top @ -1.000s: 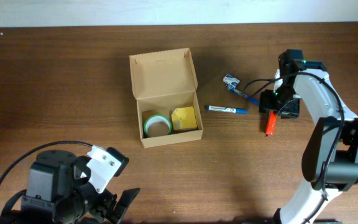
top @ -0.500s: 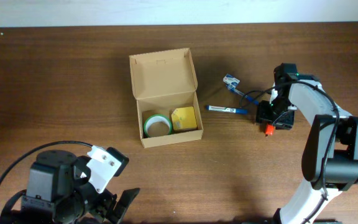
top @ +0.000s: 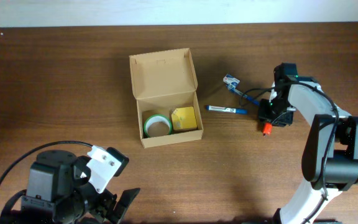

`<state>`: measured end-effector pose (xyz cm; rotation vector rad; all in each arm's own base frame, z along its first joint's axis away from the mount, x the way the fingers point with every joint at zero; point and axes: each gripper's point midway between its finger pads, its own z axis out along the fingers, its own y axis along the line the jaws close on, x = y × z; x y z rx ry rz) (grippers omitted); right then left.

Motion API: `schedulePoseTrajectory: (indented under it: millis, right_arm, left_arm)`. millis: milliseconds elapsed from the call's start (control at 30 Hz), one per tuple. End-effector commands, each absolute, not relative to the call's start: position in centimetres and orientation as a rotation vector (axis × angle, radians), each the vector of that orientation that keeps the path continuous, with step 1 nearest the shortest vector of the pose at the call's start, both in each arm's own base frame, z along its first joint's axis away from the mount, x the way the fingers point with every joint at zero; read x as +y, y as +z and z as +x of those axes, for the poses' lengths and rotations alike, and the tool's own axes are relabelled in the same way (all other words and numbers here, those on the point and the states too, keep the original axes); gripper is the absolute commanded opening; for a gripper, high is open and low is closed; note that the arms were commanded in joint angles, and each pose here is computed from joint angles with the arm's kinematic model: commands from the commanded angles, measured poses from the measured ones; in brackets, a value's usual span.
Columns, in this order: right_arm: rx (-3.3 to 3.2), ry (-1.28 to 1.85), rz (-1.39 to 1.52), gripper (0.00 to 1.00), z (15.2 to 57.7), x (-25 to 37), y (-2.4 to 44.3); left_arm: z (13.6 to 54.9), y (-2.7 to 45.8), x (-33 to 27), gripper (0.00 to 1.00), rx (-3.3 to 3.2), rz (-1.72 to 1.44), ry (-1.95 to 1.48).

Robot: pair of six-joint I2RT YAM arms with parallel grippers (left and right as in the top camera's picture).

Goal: Pack container
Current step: 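Close the right gripper on the red stapler and lift it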

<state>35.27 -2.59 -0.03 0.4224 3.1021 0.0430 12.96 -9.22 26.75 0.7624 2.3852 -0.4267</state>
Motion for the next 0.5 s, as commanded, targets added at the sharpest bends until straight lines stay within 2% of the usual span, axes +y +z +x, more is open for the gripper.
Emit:
schedulePoseTrajectory:
  millis: [0,200,367,467]
  right_arm:
    - [3.127,0.031,0.45,0.34,34.44,-2.86,-1.01]
    - [3.136,-0.004,0.451,0.23,34.01,-3.18,-1.25]
    - [3.137,-0.002,0.451,0.04,34.01,-3.17,-1.24]
    - [3.145,-0.003,0.452,0.04,33.88,-3.15,-1.05]
  left_arm:
    - [12.84,27.19,-9.49,1.0,2.374,0.757,-0.451]
    - [12.84,27.19,-9.5,0.99,2.374,0.757,-0.451]
    - [12.84,27.19,-9.5,1.0,2.374,0.757,-0.451]
    - [12.83,27.2,-9.49,1.0,2.373,0.757,-0.451]
